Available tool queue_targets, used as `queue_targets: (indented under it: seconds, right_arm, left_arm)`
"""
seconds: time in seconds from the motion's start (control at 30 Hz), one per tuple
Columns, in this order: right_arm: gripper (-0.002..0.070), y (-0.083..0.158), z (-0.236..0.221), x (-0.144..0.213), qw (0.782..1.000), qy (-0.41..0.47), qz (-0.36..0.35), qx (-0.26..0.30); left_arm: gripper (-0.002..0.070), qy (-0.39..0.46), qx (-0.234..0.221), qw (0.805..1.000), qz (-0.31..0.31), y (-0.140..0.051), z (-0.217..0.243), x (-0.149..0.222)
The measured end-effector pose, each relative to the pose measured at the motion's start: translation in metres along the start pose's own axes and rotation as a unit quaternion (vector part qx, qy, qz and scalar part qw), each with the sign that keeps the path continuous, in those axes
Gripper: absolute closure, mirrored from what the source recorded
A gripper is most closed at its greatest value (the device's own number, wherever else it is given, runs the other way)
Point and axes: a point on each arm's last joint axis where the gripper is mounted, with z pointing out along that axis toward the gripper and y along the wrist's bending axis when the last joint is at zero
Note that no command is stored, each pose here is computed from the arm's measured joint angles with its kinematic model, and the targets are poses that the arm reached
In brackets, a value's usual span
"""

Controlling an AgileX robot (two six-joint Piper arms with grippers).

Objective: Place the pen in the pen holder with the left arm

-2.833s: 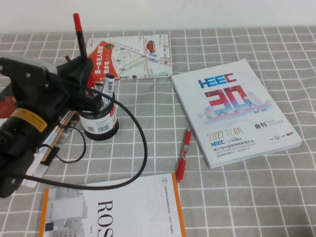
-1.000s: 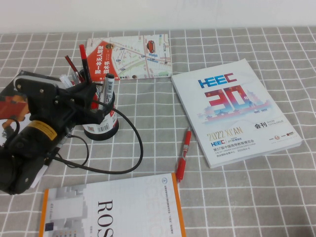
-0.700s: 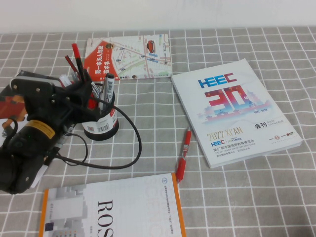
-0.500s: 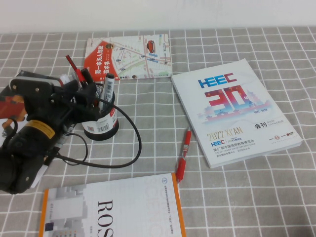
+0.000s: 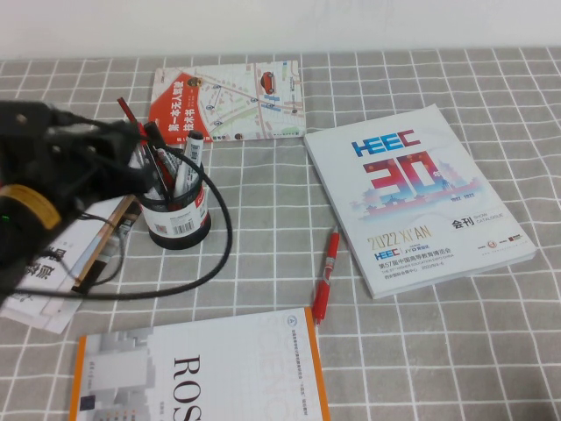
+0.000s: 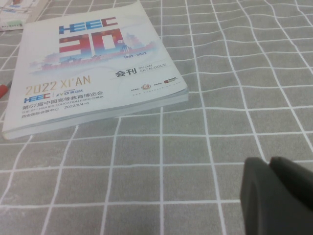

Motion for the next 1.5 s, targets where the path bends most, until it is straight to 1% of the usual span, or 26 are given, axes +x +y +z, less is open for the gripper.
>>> queue_targets:
  seconds: [0.07,0.13,0.2,0.3,0.43,0.53,0.67,0.77,0.87,1.0,1.23,1.33,1.4,1.5]
  right_arm:
    - [0.0692,0.000,0.000,0.000,1.000,0.000,0.000,0.000]
    - [0.0692,0.000,0.000,0.000,1.000,0.000,0.000,0.000]
    - [0.0692,0.000,0.000,0.000,1.000,0.000,0.000,0.000]
    - [0.0692,0.000,0.000,0.000,1.000,0.000,0.000,0.000]
    - [0.0692,0.000,0.000,0.000,1.000,0.000,0.000,0.000]
    - [0.0692,0.000,0.000,0.000,1.000,0.000,0.000,0.000]
    - [0.0692,0.000,0.000,0.000,1.000,0.000,0.000,0.000]
    - [0.0692,0.000,0.000,0.000,1.000,0.000,0.000,0.000]
    - [0.0692,0.000,0.000,0.000,1.000,0.000,0.000,0.000]
    - [0.0692,0.000,0.000,0.000,1.000,0.000,0.000,0.000]
    - [0.0692,0.000,0.000,0.000,1.000,0.000,0.000,0.000]
    - [0.0692,0.000,0.000,0.000,1.000,0.000,0.000,0.000]
    - [0.0692,0.000,0.000,0.000,1.000,0.000,0.000,0.000]
    - [0.0692,0.000,0.000,0.000,1.000,0.000,0.003,-0.001]
  left_arm:
    - [0.0648,-0.004,-0.001,1.000,0.009,-0.004,-0.015,-0.015]
    - [0.0664,-0.014,-0.008,1.000,0.016,-0.008,-0.032,-0.031]
    - [0.0669,-0.024,-0.019,0.999,0.014,-0.011,-0.048,-0.044]
    - [0.0673,-0.039,-0.052,0.998,0.013,-0.014,-0.083,-0.064]
    - [0.0675,-0.062,-0.079,0.994,0.037,-0.020,-0.129,-0.071]
    - [0.0675,-0.072,-0.091,0.993,0.035,-0.023,-0.159,-0.058]
    - [0.0675,-0.094,-0.094,0.991,-0.010,-0.026,-0.188,-0.036]
    - [0.0675,-0.103,-0.094,0.990,-0.032,-0.027,-0.202,-0.016]
    - [0.0675,-0.111,-0.099,0.988,-0.037,-0.027,-0.214,-0.003]
    - [0.0675,-0.100,-0.114,0.988,-0.041,-0.025,-0.219,0.013]
    - [0.0675,-0.067,-0.141,0.987,-0.049,-0.020,-0.219,0.022]
    - [0.0675,-0.053,-0.155,0.984,-0.068,-0.017,-0.220,0.025]
    - [0.0675,-0.048,-0.159,0.983,-0.081,-0.016,-0.220,0.028]
    - [0.0675,-0.038,-0.156,0.984,-0.081,-0.016,-0.219,0.035]
